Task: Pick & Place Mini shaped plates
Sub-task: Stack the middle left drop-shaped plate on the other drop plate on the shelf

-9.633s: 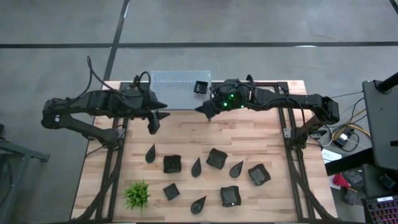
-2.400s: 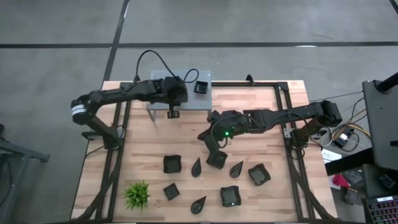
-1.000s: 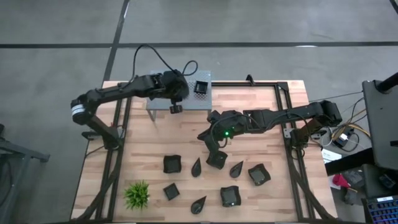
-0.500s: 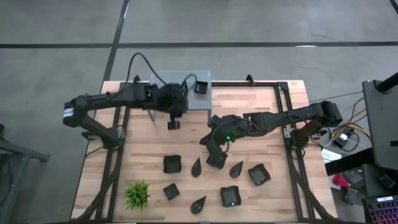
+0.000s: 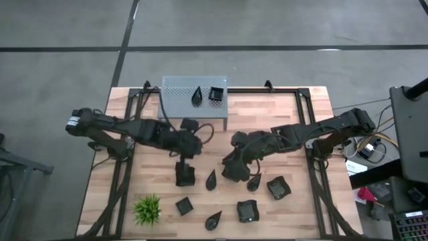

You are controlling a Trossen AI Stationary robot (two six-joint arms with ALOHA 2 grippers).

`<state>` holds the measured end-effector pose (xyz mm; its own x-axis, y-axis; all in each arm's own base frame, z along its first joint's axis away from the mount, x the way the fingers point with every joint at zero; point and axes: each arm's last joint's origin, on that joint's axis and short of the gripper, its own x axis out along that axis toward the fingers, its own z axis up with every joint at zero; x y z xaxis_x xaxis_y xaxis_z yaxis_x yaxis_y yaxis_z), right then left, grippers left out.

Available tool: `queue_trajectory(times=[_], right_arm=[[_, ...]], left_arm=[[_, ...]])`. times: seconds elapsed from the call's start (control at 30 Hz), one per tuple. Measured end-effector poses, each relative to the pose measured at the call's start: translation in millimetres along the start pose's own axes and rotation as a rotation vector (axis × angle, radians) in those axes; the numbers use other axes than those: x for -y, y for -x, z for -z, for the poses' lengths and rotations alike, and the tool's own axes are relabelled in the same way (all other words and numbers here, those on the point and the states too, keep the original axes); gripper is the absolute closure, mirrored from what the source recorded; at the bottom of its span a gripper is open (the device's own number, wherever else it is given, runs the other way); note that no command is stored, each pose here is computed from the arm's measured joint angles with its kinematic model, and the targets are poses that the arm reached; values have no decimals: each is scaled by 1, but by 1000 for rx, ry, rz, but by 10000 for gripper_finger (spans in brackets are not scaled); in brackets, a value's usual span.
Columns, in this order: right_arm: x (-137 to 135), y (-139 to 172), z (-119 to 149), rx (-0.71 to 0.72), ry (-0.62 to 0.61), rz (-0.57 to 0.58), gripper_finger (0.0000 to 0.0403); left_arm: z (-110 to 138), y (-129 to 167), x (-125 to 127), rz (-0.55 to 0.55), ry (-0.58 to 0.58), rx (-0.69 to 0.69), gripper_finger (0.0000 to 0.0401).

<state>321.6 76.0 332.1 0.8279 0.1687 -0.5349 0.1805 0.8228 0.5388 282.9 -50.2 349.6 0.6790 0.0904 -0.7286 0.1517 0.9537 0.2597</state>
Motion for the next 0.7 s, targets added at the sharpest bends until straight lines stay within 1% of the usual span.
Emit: queue_trajectory(times=[0.07, 0.17, 0.27, 0.4, 0.5, 0.6, 0.7], right_arm=[[-1, 1, 4, -10, -10, 19, 346], [-2, 2, 10, -8, -27, 94, 346], [-3, 3, 15, 19, -20, 165, 346], [-5, 4, 21, 40, -18, 220, 346], [-5, 5, 24, 43, 2, 261, 346], [-3, 6, 27, 46, 19, 315, 346], [-2, 6, 28, 41, 22, 326, 346]], left_arm=[[0, 0, 10, 7, -9, 6, 335], [-1, -1, 24, 36, -12, 28, 336], [0, -3, 39, 66, -17, 36, 336], [4, -7, 57, 103, 38, 43, 336], [4, -9, 72, 135, 67, 93, 336], [6, -15, 88, 175, 62, 176, 337], [11, -23, 102, 206, 47, 229, 337]])
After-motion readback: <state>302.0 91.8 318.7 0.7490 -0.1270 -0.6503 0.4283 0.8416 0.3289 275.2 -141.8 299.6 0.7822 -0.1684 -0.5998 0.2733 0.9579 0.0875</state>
